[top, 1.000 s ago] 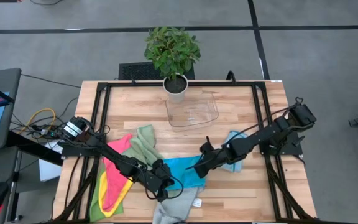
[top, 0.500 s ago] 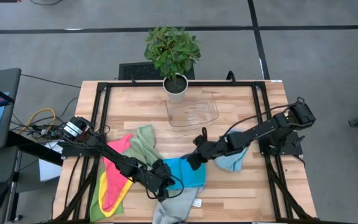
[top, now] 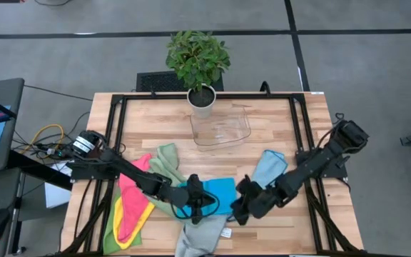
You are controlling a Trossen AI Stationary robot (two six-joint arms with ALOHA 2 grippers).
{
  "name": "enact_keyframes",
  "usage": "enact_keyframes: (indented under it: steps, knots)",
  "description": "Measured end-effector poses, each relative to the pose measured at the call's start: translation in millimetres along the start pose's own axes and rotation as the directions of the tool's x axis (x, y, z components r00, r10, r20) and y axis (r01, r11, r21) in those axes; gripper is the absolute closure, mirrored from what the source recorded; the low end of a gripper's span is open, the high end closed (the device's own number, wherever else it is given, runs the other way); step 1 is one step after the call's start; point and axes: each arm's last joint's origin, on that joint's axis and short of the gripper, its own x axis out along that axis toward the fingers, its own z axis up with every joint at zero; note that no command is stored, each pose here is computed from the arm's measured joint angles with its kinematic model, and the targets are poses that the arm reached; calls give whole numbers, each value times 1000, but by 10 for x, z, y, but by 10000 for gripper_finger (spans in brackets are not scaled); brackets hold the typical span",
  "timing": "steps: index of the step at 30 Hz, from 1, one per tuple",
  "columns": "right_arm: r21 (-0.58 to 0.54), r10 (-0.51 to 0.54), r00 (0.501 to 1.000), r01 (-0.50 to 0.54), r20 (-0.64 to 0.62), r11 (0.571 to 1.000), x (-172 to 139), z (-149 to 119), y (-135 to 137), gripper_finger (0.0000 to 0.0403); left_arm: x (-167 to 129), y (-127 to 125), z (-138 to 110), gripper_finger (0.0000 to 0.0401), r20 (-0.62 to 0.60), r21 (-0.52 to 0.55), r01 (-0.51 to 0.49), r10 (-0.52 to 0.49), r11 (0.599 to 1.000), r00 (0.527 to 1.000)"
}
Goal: Fold microfiber towels
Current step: Fold the blue microfiber cloth
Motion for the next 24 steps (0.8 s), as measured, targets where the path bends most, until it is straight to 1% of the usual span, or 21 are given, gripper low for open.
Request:
enact_keyframes:
  steps: [2,4,7,10,13,18,22,24]
  knots:
    - [-13,-22,1000,22,13,1000,-10,-59,-5,324,88,50,-3,381,-12,27,12,-12,1000,1000]
    - [-7,-35,999,35,40,999,-31,-96,0,324,162,106,-22,384,-24,44,-7,8,999,1000]
    - [-8,-96,995,96,26,995,-41,-161,-65,327,315,208,-81,395,-63,23,-18,19,1000,998]
    - [-1,-89,996,90,22,996,21,-205,-55,327,450,265,-130,399,-110,-7,10,-11,1000,994]
    - [3,-47,999,47,25,999,54,-250,0,327,503,275,-164,400,-144,-39,26,-32,999,989]
    - [5,-108,994,108,5,994,171,-407,-72,328,498,286,-215,401,-202,-45,37,-46,998,978]
    - [22,-121,993,121,-8,992,275,-468,-103,328,481,275,-269,401,-238,-43,19,-29,999,971]
    - [21,-117,993,117,-19,993,271,-489,-98,328,476,282,-286,401,-253,-43,7,-17,999,967]
